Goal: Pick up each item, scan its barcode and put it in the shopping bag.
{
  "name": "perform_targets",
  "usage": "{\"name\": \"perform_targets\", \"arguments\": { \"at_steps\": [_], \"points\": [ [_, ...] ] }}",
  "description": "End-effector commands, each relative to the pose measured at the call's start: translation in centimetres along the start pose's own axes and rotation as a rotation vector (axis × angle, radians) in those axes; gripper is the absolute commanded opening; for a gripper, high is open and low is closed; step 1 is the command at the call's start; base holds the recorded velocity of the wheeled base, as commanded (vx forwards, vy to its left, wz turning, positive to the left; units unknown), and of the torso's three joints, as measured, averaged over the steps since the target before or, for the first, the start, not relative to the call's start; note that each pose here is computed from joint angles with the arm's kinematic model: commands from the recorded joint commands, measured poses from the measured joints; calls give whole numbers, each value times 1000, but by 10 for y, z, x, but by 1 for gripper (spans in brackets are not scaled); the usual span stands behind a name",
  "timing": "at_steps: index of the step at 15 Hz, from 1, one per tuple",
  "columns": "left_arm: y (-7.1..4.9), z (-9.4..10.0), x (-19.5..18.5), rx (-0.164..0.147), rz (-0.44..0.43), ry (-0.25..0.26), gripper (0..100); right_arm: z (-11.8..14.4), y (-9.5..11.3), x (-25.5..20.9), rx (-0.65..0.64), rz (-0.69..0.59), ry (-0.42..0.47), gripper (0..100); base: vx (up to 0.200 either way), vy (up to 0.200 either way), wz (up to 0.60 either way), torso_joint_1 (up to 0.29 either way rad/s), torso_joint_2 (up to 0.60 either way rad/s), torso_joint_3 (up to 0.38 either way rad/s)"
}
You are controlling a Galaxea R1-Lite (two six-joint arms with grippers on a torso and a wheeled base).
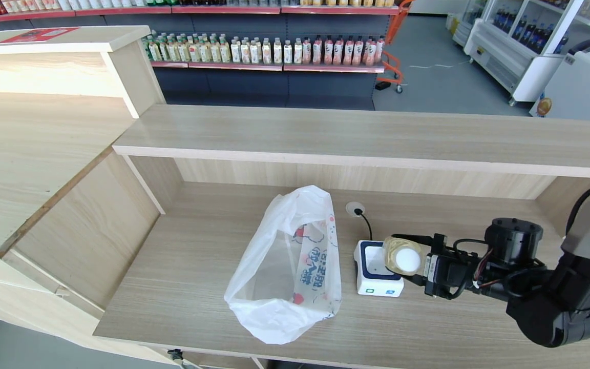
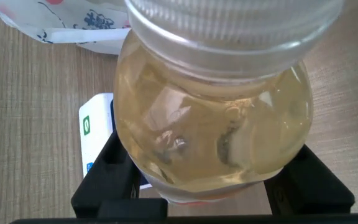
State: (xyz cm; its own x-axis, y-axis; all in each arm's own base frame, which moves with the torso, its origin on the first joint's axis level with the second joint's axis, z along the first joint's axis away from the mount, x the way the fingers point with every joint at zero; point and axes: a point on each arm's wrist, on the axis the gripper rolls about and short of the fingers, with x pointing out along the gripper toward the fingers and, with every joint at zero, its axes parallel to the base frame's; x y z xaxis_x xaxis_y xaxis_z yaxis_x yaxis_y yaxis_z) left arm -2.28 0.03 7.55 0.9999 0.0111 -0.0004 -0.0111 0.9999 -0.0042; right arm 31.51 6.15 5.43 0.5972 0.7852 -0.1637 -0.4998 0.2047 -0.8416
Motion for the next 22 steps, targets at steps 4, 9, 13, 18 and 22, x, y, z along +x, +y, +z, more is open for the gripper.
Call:
{"name": "perform_targets", "arguments": {
  "at_steps": [4, 9, 13, 18, 22],
  "points": [
    [0, 0, 0, 0, 1, 0, 100, -10, 2, 16, 2, 18, -46, 0, 0, 0, 0, 0, 0, 0],
    [0, 0, 0, 0, 0, 0, 100, -15, 4, 31, -25, 5, -86, 0, 0, 0, 0, 0, 0, 0],
    [0, 0, 0, 0, 1, 0, 100, -18, 9, 33, -34, -4, -92, 0, 0, 0, 0, 0, 0, 0],
    [0, 0, 0, 0, 1, 0, 100, -17, 7, 32, -33, -14, -94, 0, 0, 0, 0, 0, 0, 0],
    [0, 0, 0, 0, 1, 0, 100, -5, -7, 25, 21, -42, -109, 0, 0, 0, 0, 0, 0, 0]
  ]
}}
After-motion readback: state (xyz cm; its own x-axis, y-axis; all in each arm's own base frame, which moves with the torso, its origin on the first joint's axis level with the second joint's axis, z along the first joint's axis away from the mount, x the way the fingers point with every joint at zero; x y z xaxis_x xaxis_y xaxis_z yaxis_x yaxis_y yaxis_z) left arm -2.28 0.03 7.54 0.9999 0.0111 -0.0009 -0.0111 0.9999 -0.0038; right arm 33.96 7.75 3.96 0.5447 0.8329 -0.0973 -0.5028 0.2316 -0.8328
